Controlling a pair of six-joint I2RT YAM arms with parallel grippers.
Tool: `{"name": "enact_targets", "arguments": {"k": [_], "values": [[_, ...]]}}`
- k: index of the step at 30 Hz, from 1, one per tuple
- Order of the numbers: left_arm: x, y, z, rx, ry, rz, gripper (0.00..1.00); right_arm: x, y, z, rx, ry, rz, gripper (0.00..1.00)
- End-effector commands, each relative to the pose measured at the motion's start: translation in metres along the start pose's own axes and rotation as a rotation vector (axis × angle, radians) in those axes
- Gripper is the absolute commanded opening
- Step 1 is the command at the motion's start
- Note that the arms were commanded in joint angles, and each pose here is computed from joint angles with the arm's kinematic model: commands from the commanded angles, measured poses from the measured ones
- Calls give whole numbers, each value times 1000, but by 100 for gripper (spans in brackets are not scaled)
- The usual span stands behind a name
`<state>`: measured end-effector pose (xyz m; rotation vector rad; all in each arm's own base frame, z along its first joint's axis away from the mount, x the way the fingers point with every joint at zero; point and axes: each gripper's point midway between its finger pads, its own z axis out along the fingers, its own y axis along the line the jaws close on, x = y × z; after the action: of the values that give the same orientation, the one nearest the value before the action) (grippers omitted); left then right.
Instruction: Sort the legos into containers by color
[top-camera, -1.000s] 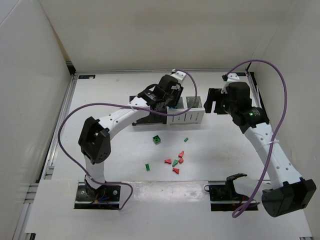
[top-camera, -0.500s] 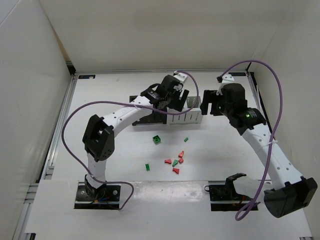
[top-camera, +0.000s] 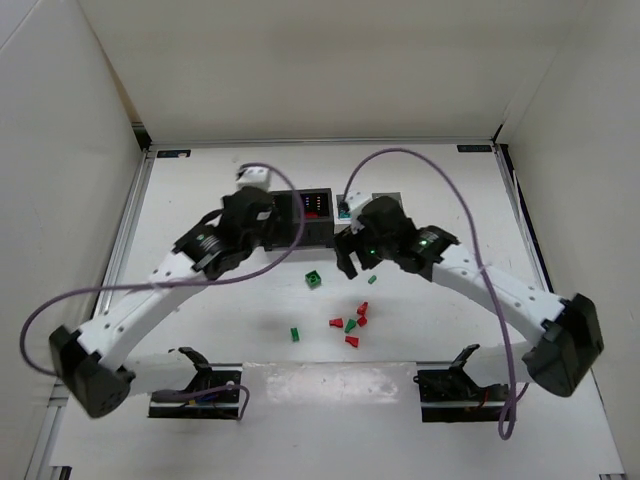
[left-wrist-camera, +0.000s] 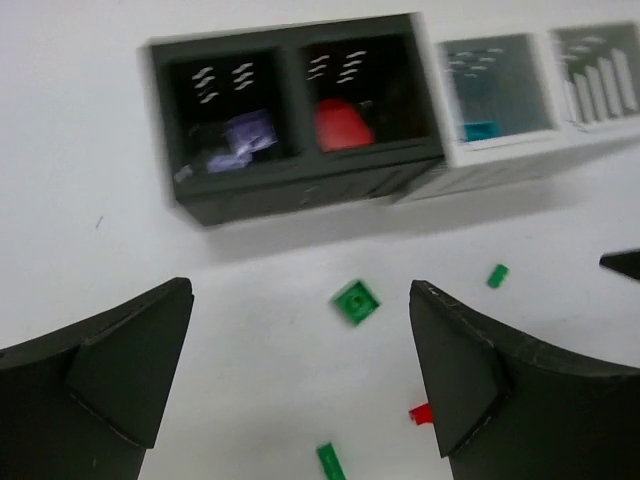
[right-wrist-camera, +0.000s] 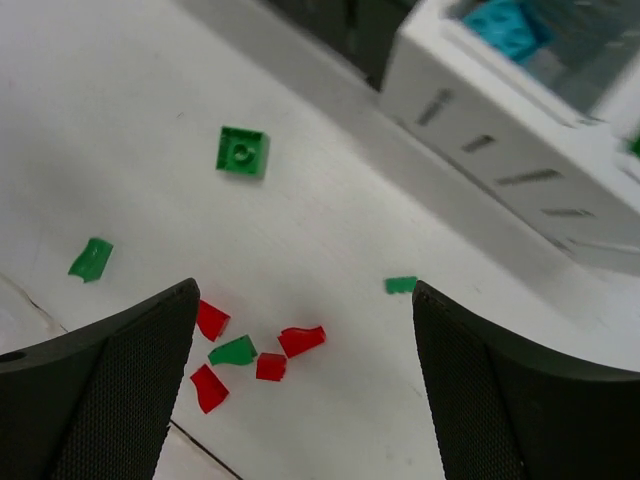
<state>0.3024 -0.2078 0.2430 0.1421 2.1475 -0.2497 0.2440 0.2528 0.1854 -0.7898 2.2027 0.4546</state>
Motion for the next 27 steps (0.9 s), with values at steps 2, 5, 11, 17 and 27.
{"name": "enact_targets", "arguments": {"k": [2, 5, 11, 17, 27], "values": [[73, 78, -26, -310, 117, -231, 100, -4, 45, 34, -169, -9, -144, 90], [105, 98, -45, -358, 151, -294, 100, 3, 60, 64, -203, 52, -202, 90], [108, 111, -65, -354, 104, -324, 100, 15, 66, 115, -214, 138, -204, 90], [112, 114, -66, -385, 127, -315, 100, 34, 62, 144, -153, 209, -227, 90], [112, 115, -66, -384, 124, -311, 100, 59, 61, 168, -150, 275, -233, 83]]}}
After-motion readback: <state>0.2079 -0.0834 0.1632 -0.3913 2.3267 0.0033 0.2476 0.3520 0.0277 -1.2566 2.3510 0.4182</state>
